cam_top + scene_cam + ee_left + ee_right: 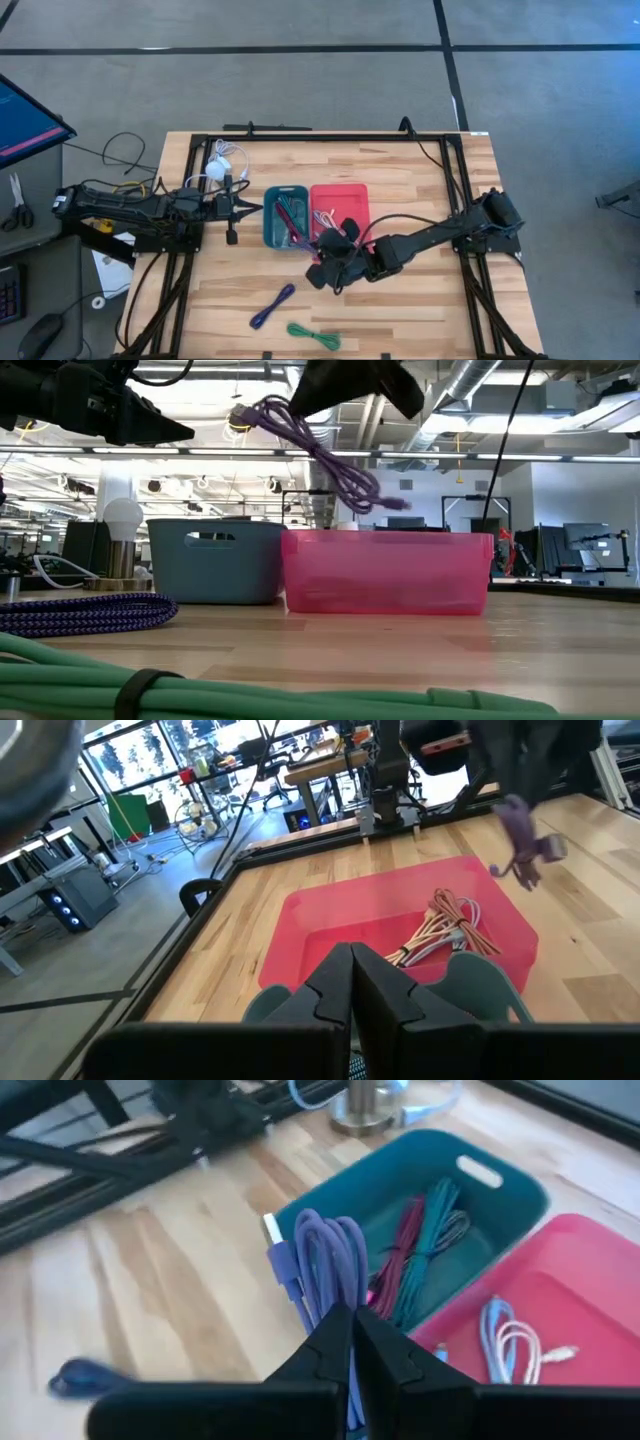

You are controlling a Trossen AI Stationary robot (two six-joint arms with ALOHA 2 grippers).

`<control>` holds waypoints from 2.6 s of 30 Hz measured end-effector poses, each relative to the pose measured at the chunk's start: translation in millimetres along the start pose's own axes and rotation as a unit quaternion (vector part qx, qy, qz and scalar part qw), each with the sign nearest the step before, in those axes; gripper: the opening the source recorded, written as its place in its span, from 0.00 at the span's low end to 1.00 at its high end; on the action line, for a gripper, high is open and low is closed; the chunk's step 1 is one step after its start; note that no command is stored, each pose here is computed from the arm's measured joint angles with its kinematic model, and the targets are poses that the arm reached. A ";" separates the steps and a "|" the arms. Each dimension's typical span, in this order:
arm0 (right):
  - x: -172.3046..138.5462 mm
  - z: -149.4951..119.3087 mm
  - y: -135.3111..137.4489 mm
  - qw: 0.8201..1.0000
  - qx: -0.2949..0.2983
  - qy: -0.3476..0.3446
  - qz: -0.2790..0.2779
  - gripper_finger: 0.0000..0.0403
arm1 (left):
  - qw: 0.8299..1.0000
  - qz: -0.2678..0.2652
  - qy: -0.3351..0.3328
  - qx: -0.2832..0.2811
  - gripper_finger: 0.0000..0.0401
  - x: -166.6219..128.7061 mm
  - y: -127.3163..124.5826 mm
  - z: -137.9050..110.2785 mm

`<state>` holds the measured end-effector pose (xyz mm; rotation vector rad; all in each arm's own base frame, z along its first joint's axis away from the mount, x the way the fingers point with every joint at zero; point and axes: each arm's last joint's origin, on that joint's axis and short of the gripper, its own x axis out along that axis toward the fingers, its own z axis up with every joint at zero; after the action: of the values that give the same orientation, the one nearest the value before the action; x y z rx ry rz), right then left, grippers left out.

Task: Pick & Place USB Port
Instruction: Put the purple charger cable into the red bin, then put the patterned violet charger cable into the blue bin

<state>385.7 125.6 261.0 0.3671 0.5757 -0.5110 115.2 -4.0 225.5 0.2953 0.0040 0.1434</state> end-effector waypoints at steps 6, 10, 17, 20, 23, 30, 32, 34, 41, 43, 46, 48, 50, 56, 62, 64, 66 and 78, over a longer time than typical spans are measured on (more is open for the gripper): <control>17.5 -2.9 -19.1 0.999 -0.004 0.017 -0.028 0.00 | 1.000 0.000 0.000 0.000 0.02 0.0 0.0 0.0; 26.3 0.9 -33.0 0.998 -0.009 0.028 -0.054 0.00 | 1.000 0.000 0.000 0.000 0.02 0.0 0.0 0.0; 37.2 9.4 -54.6 0.994 -0.008 0.049 -0.096 0.00 | 1.000 0.000 0.000 0.000 0.02 0.0 0.0 0.0; 39.0 9.7 -60.0 0.992 -0.010 0.065 -0.103 0.00 | 1.000 0.000 0.000 0.000 0.02 0.0 0.0 0.0; 40.4 10.2 -64.9 0.991 -0.013 0.076 -0.113 0.00 | 1.000 0.000 0.000 0.000 0.02 0.0 0.0 0.0; 41.4 8.1 -76.7 0.984 -0.001 0.112 -0.141 0.00 | 1.000 0.000 0.000 0.000 0.02 0.0 0.0 0.0; 41.6 7.6 -78.5 0.982 0.002 0.123 -0.141 0.00 | 1.000 0.000 0.000 0.000 0.02 0.0 0.0 0.0; 42.4 7.2 -79.6 0.981 0.004 0.129 -0.142 0.00 | 1.000 0.000 0.000 0.000 0.02 0.0 0.0 0.0; 43.2 7.4 -80.4 0.981 0.010 0.136 -0.136 0.00 | 1.000 0.000 0.000 0.000 0.02 0.0 0.0 0.0; 43.0 7.2 -80.5 0.981 0.019 0.136 -0.139 0.00 | 1.000 0.000 0.000 0.000 0.02 0.0 0.0 0.0; 42.5 6.4 -81.4 0.979 0.026 0.138 -0.145 0.01 | 1.000 0.000 0.000 0.000 0.02 0.0 -0.1 0.0; 42.0 5.6 -82.2 0.978 0.024 0.142 -0.149 0.02 | 1.000 0.000 0.000 0.000 0.02 0.0 0.0 0.0; 41.8 5.3 -82.5 0.978 0.023 0.144 -0.150 0.03 | 1.000 0.000 0.000 0.000 0.02 0.0 0.0 0.0; 41.7 5.0 -82.0 0.978 0.025 0.151 -0.144 0.03 | 1.000 0.000 0.000 0.000 0.02 0.0 0.0 0.0; 41.9 5.0 -82.2 0.977 0.039 0.150 -0.146 0.05 | 1.000 0.000 0.000 0.000 0.02 0.0 0.0 0.0; 42.3 5.4 -83.0 0.977 0.041 0.149 -0.148 0.07 | 1.000 0.000 0.000 0.000 0.02 0.0 0.0 0.0; 42.4 5.6 -83.4 0.977 0.042 0.150 -0.149 0.10 | 1.000 0.000 0.000 0.000 0.02 0.0 0.0 0.0; 24.0 7.1 -86.3 0.972 -0.011 0.100 -0.215 0.15 | 1.000 0.000 0.000 -0.001 0.02 0.0 -0.1 0.0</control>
<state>358.4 43.6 236.2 0.2742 0.8625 -0.8894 115.2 -4.0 225.4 0.2931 0.0040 0.1427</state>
